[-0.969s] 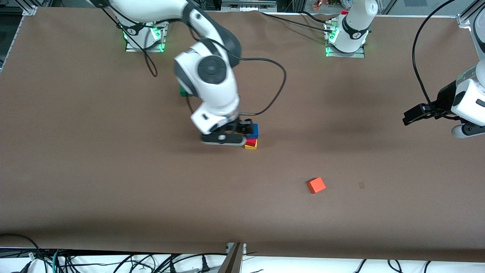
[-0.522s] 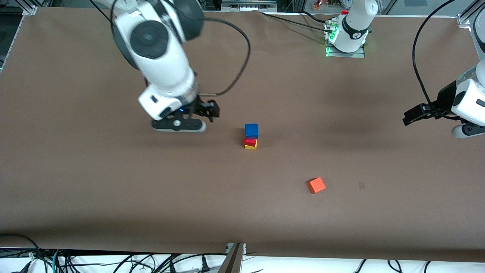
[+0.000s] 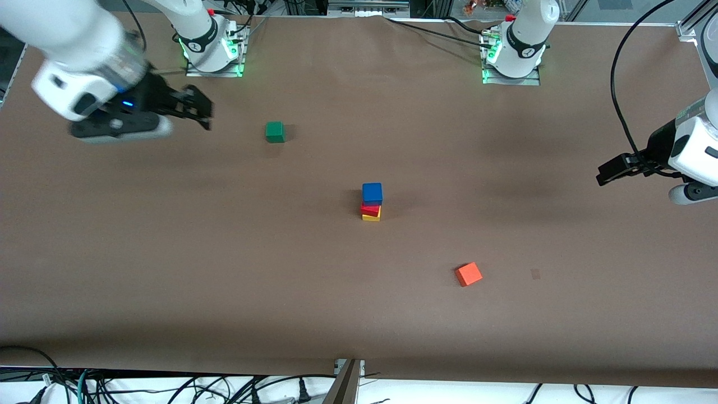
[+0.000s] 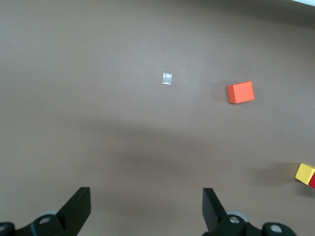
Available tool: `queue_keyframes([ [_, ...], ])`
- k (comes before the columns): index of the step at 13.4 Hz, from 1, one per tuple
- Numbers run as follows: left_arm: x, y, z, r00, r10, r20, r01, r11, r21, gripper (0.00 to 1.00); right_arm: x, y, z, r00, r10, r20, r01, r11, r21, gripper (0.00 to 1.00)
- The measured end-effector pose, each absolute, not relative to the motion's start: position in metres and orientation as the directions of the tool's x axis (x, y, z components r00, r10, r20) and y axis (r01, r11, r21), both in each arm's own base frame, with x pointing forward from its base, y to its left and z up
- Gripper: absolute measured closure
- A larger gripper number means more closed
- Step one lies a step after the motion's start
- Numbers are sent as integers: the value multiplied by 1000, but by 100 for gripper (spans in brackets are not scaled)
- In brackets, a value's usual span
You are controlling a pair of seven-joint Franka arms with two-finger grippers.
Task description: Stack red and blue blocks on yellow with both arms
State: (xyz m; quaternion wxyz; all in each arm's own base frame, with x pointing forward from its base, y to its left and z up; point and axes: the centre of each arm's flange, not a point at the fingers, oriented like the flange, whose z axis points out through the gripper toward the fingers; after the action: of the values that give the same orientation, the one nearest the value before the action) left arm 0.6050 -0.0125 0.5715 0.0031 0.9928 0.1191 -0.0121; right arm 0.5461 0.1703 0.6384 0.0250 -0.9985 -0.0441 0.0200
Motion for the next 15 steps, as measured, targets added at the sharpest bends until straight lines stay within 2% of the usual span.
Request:
queue_keyframes([
  [2, 605, -12, 572, 971, 237, -25, 237, -972, 3, 0, 546, 141, 628, 995, 83, -58, 80, -995, -55, 0],
  [7, 605, -12, 572, 971, 237, -25, 237, -972, 3, 0, 564, 126, 585, 994, 89, -56, 86, -995, -52, 0],
  [15, 605, -12, 572, 971, 237, -25, 237, -972, 3, 0, 573, 113, 577, 993, 106, -52, 104, -993, -47, 0],
])
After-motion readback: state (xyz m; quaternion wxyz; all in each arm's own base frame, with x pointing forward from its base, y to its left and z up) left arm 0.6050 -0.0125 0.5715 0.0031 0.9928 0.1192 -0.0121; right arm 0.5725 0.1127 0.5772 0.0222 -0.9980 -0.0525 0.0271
